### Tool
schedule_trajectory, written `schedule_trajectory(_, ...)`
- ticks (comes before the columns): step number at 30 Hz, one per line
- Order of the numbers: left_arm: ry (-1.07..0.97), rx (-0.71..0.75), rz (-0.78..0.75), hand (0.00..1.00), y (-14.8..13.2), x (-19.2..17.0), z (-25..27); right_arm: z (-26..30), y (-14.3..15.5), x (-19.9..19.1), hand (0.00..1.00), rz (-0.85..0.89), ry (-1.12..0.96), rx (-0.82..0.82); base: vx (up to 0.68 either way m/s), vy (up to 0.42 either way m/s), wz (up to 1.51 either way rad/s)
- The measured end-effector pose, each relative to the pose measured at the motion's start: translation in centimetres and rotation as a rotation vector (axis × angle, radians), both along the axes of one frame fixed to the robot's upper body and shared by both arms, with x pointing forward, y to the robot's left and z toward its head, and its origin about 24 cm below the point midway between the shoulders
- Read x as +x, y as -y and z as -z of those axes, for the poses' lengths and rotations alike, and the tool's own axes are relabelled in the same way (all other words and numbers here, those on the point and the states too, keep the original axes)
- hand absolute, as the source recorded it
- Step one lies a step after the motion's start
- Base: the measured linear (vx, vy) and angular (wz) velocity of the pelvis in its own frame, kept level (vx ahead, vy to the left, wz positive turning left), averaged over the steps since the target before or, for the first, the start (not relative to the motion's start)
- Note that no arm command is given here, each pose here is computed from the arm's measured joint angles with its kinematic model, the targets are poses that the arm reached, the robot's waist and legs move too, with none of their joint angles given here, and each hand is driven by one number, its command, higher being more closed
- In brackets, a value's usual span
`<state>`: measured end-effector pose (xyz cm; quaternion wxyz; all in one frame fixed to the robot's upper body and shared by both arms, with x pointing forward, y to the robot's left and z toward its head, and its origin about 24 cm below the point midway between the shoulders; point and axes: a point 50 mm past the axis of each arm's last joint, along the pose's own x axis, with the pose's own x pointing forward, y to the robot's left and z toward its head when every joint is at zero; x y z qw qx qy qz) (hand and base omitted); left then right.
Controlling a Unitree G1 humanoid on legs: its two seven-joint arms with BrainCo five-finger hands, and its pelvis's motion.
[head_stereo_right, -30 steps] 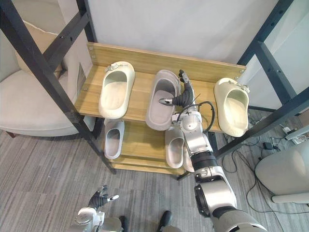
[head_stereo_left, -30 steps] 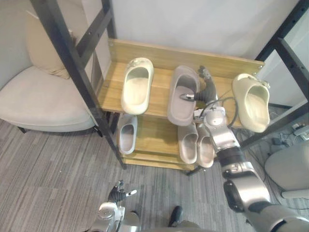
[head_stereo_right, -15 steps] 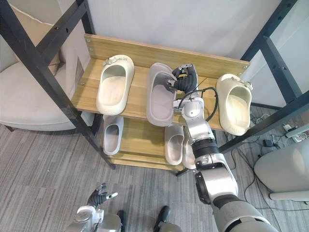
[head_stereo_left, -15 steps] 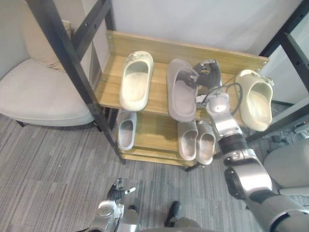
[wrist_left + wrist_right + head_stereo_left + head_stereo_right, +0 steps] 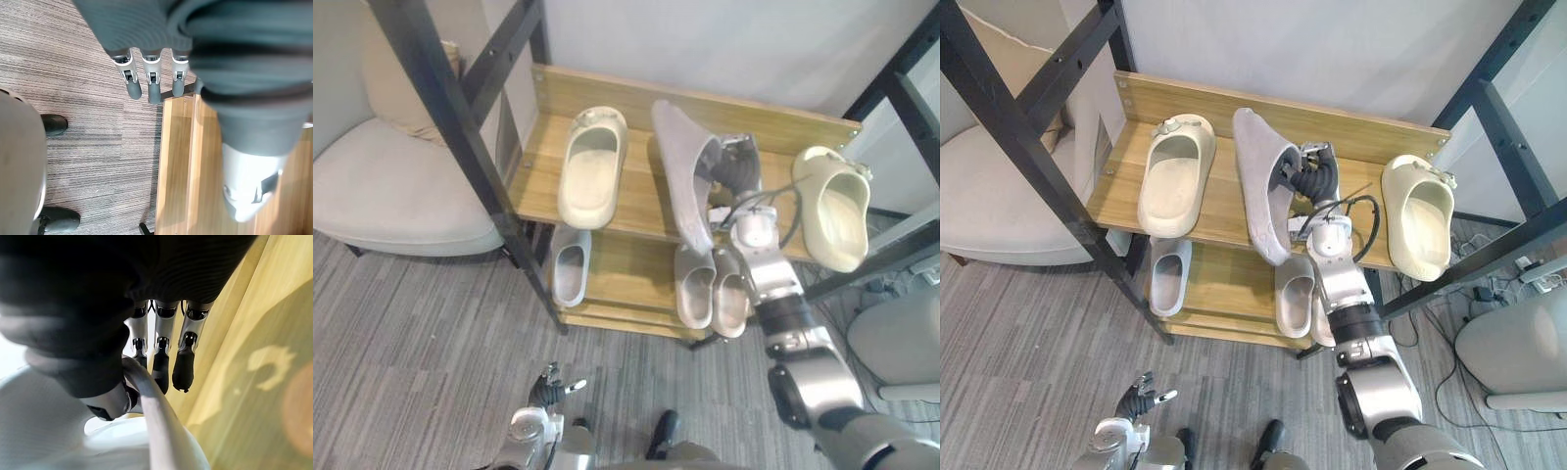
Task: Organize the slippers on the shoe rack
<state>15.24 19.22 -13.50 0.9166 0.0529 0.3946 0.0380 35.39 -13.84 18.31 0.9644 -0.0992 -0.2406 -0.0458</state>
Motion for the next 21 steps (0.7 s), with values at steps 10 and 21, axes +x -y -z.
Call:
schedule_trajectory(10, -0.013, 0.014, 0.02, 0.0, 0.0, -0.2, 0.1, -2.9, -2.7, -5.1, 1.0, -0.146, 0.281, 0.076, -0.03, -0.028, -0.01)
schedule_trajectory(21, -0.083, 0.018, 0.03, 0.0, 0.2, -1.8, 1.1, 0.8, -3.8, -10.5, 1.0, -0.338, 0.225, 0.125, -0.04, -0.037, -0.03)
